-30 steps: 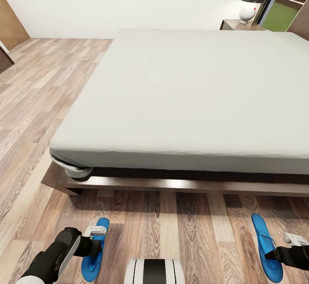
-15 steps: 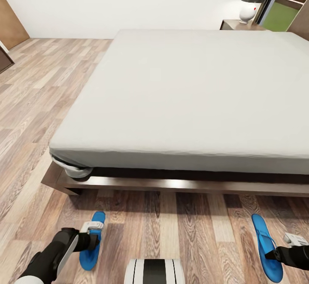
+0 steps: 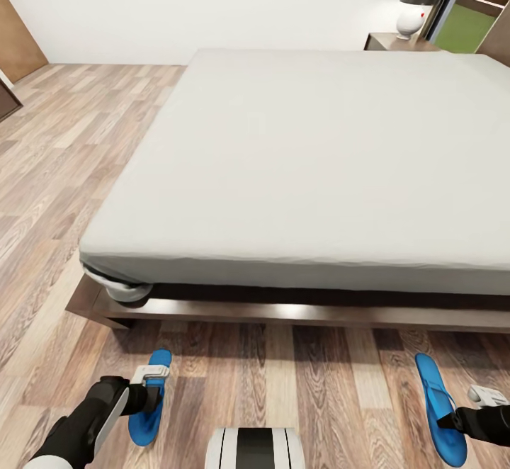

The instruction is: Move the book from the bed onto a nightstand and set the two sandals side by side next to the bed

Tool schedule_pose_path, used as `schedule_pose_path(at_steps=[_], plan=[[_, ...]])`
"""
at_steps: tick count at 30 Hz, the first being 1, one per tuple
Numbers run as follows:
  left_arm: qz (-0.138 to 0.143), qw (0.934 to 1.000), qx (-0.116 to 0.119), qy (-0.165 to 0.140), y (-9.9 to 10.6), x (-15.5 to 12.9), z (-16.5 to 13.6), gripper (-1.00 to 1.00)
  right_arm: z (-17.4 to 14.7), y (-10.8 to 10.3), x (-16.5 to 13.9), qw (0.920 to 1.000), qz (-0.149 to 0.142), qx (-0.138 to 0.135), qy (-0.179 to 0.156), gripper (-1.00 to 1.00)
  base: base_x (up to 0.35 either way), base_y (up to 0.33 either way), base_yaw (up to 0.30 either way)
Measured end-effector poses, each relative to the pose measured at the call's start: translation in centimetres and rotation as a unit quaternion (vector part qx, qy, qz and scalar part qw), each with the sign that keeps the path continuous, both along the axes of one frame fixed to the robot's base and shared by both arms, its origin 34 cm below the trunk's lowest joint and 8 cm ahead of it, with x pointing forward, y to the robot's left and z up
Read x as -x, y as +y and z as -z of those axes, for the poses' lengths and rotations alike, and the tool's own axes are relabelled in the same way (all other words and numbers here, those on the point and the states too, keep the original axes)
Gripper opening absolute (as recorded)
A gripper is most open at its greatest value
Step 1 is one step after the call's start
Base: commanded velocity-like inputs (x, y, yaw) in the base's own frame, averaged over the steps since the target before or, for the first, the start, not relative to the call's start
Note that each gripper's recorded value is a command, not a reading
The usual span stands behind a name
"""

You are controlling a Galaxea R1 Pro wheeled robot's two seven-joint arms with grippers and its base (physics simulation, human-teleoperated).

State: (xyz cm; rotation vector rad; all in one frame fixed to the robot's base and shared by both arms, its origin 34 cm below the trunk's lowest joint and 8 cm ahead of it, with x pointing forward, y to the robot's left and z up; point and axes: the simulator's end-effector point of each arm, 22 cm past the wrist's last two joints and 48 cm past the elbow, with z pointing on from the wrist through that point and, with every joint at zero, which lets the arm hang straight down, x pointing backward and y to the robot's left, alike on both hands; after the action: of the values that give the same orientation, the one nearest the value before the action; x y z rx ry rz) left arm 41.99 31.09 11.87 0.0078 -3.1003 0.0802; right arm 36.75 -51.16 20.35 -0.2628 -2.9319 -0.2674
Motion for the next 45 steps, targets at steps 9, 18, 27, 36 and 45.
schedule_pose_path(at_steps=[9,18,27,36,45], plan=[[0.0,1.0,0.001,0.0,0.0,0.0,0.0,-1.0,0.0,0.0,0.0,1.0,0.0,0.0,0.0,-1.0,0.003,0.001,0.0],[0.0,0.9998,0.001,0.018,-0.1,1.4,1.3,-1.0,1.1,0.0,1.1,0.9998,-0.001,0.0,0.019,-1.0,0.0,0.0,0.0],[0.0,0.9993,0.001,0.036,-0.1,2.9,2.6,-1.0,2.2,0.0,2.3,0.9993,-0.001,0.0,0.037,-1.0,0.0,0.0,0.0],[0.0,0.9991,0.001,0.042,-0.1,3.3,3.0,-1.0,2.6,0.0,2.7,0.9991,-0.001,0.0,0.043,-1.0,0.0,0.0,0.0],[0.0,0.9984,0.001,0.057,-0.1,4.5,3.9,-1.0,3.4,0.0,3.6,0.9983,-0.001,0.0,0.058,-1.0,0.0,0.0,0.0]])
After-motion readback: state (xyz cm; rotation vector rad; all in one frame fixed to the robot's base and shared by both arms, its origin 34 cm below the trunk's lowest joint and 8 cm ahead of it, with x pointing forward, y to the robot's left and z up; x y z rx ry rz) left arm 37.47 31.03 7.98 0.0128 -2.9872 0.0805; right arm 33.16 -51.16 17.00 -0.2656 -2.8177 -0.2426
